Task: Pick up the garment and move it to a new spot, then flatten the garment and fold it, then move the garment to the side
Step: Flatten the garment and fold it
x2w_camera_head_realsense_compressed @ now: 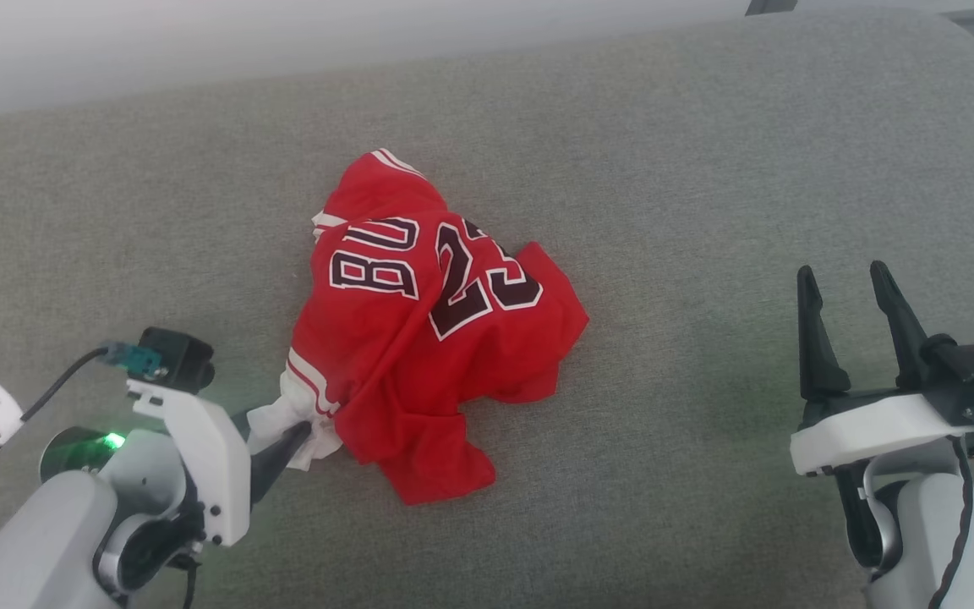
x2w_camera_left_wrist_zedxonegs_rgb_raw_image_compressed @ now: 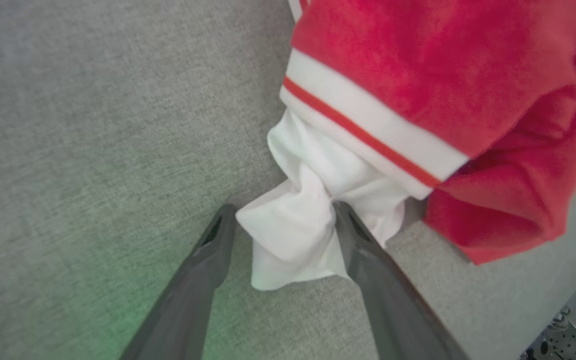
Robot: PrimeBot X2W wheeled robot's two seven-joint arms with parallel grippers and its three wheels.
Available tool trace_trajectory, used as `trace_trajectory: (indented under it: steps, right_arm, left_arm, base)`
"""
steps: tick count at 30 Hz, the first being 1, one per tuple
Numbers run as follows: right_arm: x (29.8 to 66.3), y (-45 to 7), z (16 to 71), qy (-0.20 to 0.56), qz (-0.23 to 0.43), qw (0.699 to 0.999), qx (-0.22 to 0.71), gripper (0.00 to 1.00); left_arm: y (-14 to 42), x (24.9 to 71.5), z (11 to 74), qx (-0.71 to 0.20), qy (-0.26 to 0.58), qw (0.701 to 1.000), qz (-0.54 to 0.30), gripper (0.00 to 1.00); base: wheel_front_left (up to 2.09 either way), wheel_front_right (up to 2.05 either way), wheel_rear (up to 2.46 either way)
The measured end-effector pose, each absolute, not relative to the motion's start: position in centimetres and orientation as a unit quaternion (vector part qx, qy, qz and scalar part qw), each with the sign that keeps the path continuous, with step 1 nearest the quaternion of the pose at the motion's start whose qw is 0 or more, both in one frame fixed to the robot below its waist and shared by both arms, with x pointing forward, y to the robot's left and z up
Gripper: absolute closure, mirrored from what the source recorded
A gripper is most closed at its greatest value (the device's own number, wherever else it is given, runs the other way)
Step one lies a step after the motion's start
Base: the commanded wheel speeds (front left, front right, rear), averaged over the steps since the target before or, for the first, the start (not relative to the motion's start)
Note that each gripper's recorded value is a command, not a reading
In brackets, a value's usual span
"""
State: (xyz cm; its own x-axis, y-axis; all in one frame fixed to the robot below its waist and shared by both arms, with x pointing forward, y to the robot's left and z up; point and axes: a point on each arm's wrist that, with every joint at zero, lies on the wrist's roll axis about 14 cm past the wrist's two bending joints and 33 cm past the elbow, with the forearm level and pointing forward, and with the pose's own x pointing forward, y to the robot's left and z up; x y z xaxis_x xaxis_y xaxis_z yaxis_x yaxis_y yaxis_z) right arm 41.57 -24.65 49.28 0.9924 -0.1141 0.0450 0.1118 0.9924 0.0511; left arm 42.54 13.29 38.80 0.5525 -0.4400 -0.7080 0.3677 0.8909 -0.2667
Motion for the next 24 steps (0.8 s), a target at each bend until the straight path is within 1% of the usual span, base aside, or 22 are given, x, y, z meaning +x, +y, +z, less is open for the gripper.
trace_trajectory:
  steps: [1,2,3,4,5,10,15,24]
  right_arm:
    - [41.7,-24.6,49.3,-0.024,-0.056,0.998,0.024,0.0]
    - [41.8,-24.5,49.3,-0.025,-0.055,0.998,0.023,0.0]
    - [41.8,-24.4,49.3,-0.024,-0.053,0.998,0.023,0.0]
    - [41.9,-24.4,49.2,-0.023,-0.053,0.998,0.023,0.0]
    - [41.9,-24.3,49.2,-0.022,-0.052,0.998,0.023,0.0]
    - [42.2,-24.0,49.4,-0.025,-0.047,0.998,0.022,0.0]
    - [42.2,-24.0,49.7,-0.03,-0.048,0.998,0.022,0.0]
    - [42.0,-23.3,49.8,-0.03,-0.039,0.999,0.022,0.0]
  left_arm:
    - [13.2,42.6,38.7,-0.041,0.417,0.878,-0.23,0.0]
    - [13.1,42.6,38.5,-0.042,0.422,0.876,-0.229,0.05]
    - [13.0,42.5,38.3,-0.041,0.429,0.873,-0.23,0.25]
    - [12.9,42.6,38.2,-0.036,0.434,0.87,-0.231,0.56]
    - [12.9,42.6,38.1,-0.034,0.436,0.869,-0.23,1.0]
    - [12.4,42.8,38.1,-0.029,0.44,0.866,-0.236,1.0]
    - [13.1,43.2,39.3,-0.024,0.414,0.881,-0.226,1.0]
    - [19.0,42.6,42.3,-0.004,0.383,0.911,-0.155,1.0]
  base:
    - [0.0,0.0,0.0]
    - [0.0,0.0,0.0]
    - [0.0,0.0,0.0]
    - [0.0,0.0,0.0]
    - [0.0,0.0,0.0]
    - [0.0,0.0,0.0]
    - [0.0,0.0,0.0]
    - [0.0,0.0,0.0]
